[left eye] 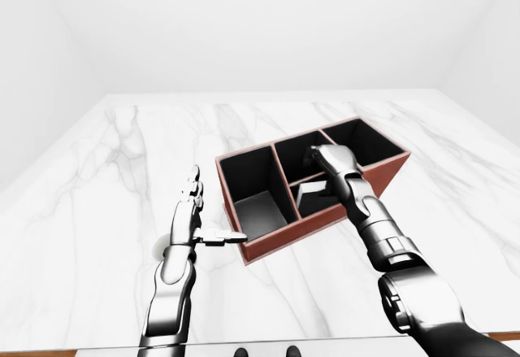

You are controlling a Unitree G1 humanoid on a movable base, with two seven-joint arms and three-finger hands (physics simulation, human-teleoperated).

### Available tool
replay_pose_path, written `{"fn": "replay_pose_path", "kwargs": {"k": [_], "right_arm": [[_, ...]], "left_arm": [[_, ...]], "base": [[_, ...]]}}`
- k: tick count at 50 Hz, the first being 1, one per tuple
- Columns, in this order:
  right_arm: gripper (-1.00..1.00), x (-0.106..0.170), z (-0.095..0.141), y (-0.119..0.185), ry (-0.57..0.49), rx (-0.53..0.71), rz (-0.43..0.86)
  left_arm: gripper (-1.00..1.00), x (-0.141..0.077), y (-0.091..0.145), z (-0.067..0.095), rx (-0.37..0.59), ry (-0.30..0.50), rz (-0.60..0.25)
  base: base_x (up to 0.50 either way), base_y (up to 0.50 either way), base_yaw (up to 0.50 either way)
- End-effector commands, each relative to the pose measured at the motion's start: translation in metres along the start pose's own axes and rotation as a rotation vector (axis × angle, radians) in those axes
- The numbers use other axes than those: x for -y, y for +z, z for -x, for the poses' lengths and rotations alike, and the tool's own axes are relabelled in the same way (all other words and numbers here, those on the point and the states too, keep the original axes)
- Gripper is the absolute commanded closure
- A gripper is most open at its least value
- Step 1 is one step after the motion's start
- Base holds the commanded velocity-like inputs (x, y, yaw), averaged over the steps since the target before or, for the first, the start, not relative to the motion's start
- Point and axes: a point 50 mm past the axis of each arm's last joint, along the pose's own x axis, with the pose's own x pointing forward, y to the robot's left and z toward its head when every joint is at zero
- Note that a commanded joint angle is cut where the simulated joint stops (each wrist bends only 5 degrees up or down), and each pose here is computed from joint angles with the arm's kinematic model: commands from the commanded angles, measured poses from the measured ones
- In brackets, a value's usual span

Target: Pick up the book and place it in the back compartment of the caddy.

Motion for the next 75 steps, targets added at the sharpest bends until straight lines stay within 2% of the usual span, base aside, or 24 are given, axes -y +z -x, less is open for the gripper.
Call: {"fn": "replay_pose_path", "kwargs": {"k": [1, 13, 19, 25, 32, 37, 43, 52, 59, 61, 68, 75], "right_arm": [[-1.0, 0.002, 0.001, -0.001, -0.026, -0.001, 0.0], [-1.0, 0.004, 0.003, -0.001, -0.038, 0.004, -0.006], [-1.0, 0.021, 0.014, 0.006, -0.072, 0.051, -0.072], [-1.0, 0.048, 0.041, 0.019, -0.117, 0.15, -0.181], [-1.0, 0.079, 0.069, 0.032, -0.187, 0.256, -0.217], [-1.0, 0.091, 0.084, 0.038, -0.215, 0.308, -0.232], [-1.0, 0.097, 0.097, 0.04, -0.225, 0.326, -0.278], [-1.0, 0.117, 0.123, 0.039, -0.302, 0.344, -0.462], [-1.0, 0.137, 0.153, 0.046, -0.405, 0.48, -0.546], [-1.0, 0.149, 0.171, 0.052, -0.457, 0.578, -0.581], [-1.0, 0.174, 0.207, 0.064, -0.59, 0.763, -0.583], [-1.0, 0.172, 0.212, 0.058, -0.609, 0.773, -0.663]], "left_arm": [[-1.0, 0.0, -0.001, 0.0, -0.003, 0.0, 0.0], [-1.0, 0.0, -0.001, 0.0, -0.005, 0.0, 0.0], [-1.0, 0.0, 0.0, 0.0, 0.001, 0.0, 0.0], [-1.0, 0.0, 0.0, 0.001, -0.001, 0.0, 0.0], [-1.0, 0.001, -0.001, 0.001, -0.006, -0.001, -0.001], [-1.0, 0.001, -0.002, 0.001, -0.008, -0.002, -0.002], [-1.0, 0.001, -0.001, 0.001, -0.006, -0.003, -0.002], [-1.0, 0.0, 0.001, 0.001, 0.005, -0.002, 0.001], [-1.0, -0.001, 0.015, 0.005, 0.066, -0.001, 0.006], [-1.0, -0.002, 0.023, 0.007, 0.102, -0.001, 0.008], [-1.0, -0.004, 0.042, 0.012, 0.185, 0.001, 0.013], [-1.0, -0.004, 0.06, 0.02, 0.264, -0.001, 0.018]], "base": [[0.0, 0.0, 0.0], [0.0, 0.0, 0.0], [0.0, 0.0, 0.0], [0.0, 0.0, 0.0], [0.0, 0.0, 0.0], [0.0, 0.0, 0.0], [0.0, 0.0, 0.0], [0.0, 0.0, 0.0], [0.0, 0.0, 0.0], [0.0, 0.0, 0.0], [0.0, 0.0, 0.0], [0.0, 0.0, 0.0]]}}
